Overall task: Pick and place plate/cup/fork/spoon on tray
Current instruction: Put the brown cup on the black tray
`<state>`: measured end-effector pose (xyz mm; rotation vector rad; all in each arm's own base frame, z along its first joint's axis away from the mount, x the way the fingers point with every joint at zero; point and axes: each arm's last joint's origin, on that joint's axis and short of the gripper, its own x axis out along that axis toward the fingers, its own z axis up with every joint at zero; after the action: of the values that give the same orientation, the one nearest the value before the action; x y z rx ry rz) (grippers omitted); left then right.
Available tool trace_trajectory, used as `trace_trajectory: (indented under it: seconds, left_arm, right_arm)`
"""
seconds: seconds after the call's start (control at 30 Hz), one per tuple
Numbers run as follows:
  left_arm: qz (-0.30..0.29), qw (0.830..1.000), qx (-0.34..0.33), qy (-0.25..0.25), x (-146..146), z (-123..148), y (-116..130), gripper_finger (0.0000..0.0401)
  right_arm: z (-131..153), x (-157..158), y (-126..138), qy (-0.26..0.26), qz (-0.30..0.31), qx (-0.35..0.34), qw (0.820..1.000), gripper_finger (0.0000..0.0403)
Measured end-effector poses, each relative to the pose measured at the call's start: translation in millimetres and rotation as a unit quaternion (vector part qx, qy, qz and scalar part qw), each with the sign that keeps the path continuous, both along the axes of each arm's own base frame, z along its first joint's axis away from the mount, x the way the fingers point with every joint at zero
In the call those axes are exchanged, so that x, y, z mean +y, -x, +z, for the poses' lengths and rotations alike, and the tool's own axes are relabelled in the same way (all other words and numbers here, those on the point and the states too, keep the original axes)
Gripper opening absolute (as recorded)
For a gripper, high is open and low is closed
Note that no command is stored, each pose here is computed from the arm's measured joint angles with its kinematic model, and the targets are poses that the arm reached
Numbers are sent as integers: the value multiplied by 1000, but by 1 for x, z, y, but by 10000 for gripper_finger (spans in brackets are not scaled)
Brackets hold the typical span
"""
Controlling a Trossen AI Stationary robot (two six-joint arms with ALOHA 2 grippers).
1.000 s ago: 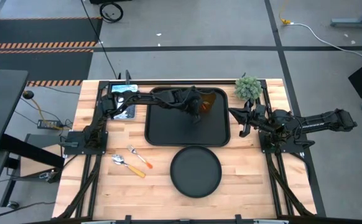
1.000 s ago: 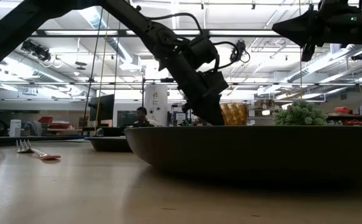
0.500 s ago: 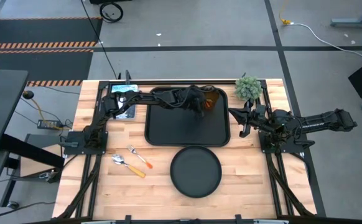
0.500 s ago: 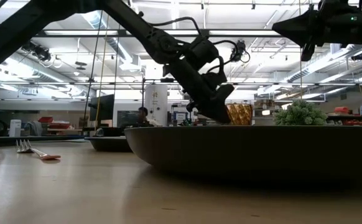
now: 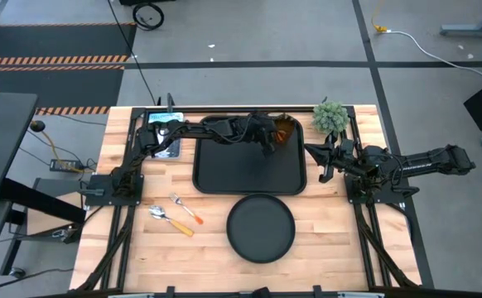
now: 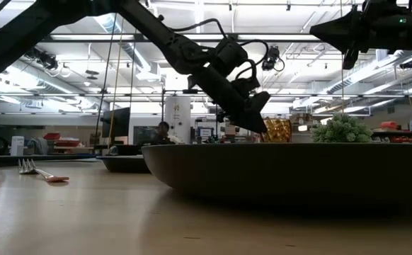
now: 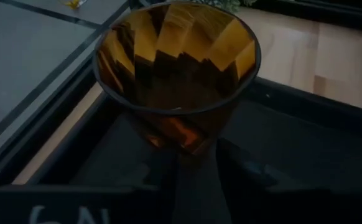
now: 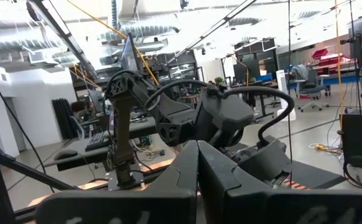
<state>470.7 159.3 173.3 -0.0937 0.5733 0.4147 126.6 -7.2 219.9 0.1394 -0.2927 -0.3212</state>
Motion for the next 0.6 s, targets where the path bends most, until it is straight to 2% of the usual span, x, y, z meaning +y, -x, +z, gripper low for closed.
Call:
trace_trajectory:
  seconds: [0.37,0.6]
  left_arm:
    - [7,1000,-15,-1,5,2,0,116]
    - [11,999,7,30,4,-25,-3,116]
  right_arm:
    - [2,0,0,2,7,-10,1000,11]
    - [2,1,1,3,8,-12,1000,11]
